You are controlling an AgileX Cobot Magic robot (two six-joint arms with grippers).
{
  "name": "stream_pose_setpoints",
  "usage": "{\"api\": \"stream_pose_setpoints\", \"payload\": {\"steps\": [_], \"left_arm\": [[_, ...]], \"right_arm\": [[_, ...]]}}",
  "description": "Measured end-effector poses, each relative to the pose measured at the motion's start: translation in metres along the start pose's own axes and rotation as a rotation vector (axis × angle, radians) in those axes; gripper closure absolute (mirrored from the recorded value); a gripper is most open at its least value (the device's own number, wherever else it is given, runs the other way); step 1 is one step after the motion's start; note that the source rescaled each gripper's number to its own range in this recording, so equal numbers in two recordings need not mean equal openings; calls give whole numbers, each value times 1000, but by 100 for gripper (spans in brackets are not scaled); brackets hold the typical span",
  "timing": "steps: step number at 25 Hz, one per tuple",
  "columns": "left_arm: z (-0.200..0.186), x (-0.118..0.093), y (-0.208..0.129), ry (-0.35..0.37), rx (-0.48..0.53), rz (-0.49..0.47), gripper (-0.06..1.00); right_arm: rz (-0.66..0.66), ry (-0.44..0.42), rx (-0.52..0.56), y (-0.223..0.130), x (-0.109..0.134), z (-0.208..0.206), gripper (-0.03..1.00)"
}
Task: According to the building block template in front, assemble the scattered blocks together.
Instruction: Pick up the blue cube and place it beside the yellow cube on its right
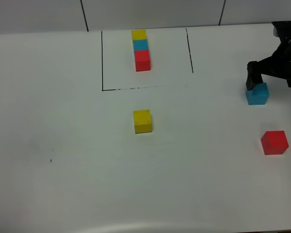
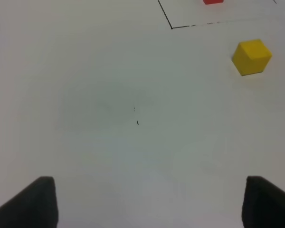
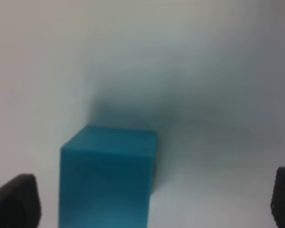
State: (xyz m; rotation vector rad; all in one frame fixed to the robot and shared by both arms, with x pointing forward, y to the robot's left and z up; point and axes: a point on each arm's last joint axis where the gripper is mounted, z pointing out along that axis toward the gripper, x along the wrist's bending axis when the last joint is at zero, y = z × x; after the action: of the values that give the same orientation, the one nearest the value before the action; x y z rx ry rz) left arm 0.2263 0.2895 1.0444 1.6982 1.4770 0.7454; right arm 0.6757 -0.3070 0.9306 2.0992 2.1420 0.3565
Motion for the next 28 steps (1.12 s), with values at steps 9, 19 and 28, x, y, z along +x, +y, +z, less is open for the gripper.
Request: {"api": "stream_pose_setpoints", "payload": {"steps": [9, 19, 28], "left_arm": [[0, 0, 0, 0, 0, 0, 28], [0, 0, 0, 0, 0, 0, 28], [0, 0, 0, 0, 0, 0, 28]], "right_arm": [[39, 31, 6, -1, 0, 26, 4], [26, 34, 18, -1, 4, 33, 28], [-22, 29, 44, -4, 17, 34, 32]]}}
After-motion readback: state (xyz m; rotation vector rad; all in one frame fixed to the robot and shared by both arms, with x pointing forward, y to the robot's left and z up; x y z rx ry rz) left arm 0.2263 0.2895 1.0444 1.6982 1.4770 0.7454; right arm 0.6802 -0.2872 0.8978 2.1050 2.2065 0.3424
